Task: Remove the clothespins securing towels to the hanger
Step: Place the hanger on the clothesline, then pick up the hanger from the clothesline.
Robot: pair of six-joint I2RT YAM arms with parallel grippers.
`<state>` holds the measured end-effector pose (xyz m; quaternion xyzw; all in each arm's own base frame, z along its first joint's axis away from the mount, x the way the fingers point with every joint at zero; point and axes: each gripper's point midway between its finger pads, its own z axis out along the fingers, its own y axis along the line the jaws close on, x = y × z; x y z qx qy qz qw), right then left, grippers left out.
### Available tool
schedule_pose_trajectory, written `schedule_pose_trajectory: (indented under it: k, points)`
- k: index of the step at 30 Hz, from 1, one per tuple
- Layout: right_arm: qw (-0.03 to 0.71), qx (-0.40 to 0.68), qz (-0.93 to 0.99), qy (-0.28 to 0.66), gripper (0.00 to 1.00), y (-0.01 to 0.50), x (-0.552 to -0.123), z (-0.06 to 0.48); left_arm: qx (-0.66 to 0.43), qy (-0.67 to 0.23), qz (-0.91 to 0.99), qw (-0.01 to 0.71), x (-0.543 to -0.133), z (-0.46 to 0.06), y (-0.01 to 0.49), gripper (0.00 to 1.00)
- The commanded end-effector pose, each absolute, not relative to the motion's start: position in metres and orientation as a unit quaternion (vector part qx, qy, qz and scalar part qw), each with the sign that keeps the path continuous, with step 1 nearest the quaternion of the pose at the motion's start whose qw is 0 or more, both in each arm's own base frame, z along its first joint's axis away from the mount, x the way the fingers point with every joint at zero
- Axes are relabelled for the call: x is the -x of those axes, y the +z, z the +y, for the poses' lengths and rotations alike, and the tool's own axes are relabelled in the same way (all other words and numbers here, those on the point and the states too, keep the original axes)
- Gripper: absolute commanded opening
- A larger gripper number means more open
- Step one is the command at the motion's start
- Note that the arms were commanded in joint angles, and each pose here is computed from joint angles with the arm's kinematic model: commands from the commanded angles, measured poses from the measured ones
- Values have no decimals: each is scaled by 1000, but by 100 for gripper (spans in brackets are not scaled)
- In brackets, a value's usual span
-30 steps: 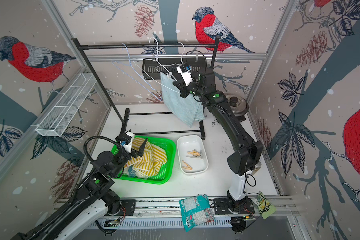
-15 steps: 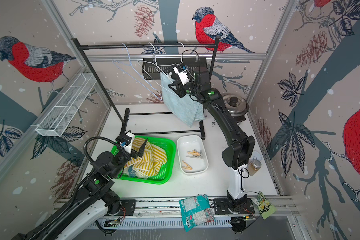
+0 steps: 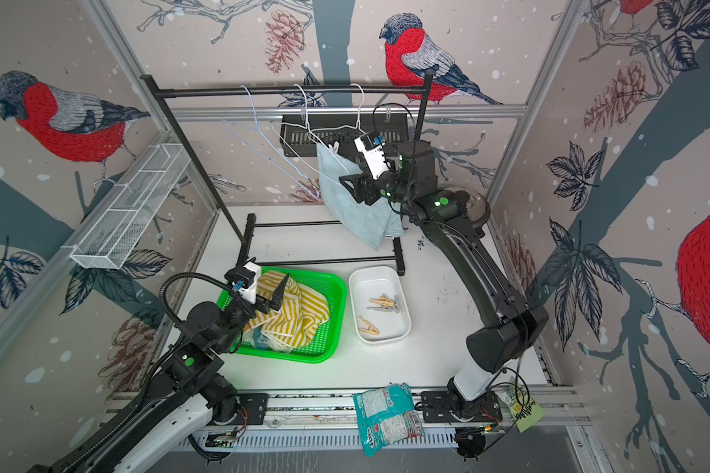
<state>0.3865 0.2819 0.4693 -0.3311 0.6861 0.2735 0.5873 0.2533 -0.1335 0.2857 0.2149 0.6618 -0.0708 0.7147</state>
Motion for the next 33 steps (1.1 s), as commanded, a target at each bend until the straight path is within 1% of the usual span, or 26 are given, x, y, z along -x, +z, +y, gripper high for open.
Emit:
schedule_pose_trajectory:
  k: [1, 3, 7, 12, 17, 24, 27, 30, 32, 33]
  points:
    - [622, 306, 675, 253, 72, 497, -379, 260, -196, -88, 659, 721, -253, -133, 291, 95]
    - [631, 297, 675, 241, 72, 509, -376, 245, -192, -92, 659, 722, -253, -133, 292, 95]
    - [630, 288, 689, 212, 74, 510, -386, 220, -185, -98, 658, 724, -254, -133, 294, 95]
    - [618, 284, 707, 191, 75, 502, -415, 200, -185, -103, 663, 718, -254, -134, 294, 95]
    - [617, 286, 707, 195, 75, 499, -438, 198, -176, -106, 665, 718, -252, -131, 294, 95]
    - [605, 300, 699, 237, 75, 485, -463, 219, -168, -98, 672, 715, -252, -126, 291, 95]
    - [605, 302, 692, 253, 72, 483, -477, 228, -162, -90, 676, 713, -253, -122, 289, 95]
    - [604, 300, 689, 265, 65, 479, -490, 234, -160, -87, 676, 714, -253, -121, 290, 95]
    - [603, 305, 684, 275, 55, 479, -494, 239, -159, -85, 676, 714, -253, -120, 290, 95]
    - [603, 304, 684, 277, 52, 478, -496, 240, -159, -83, 676, 715, -252, -119, 290, 95]
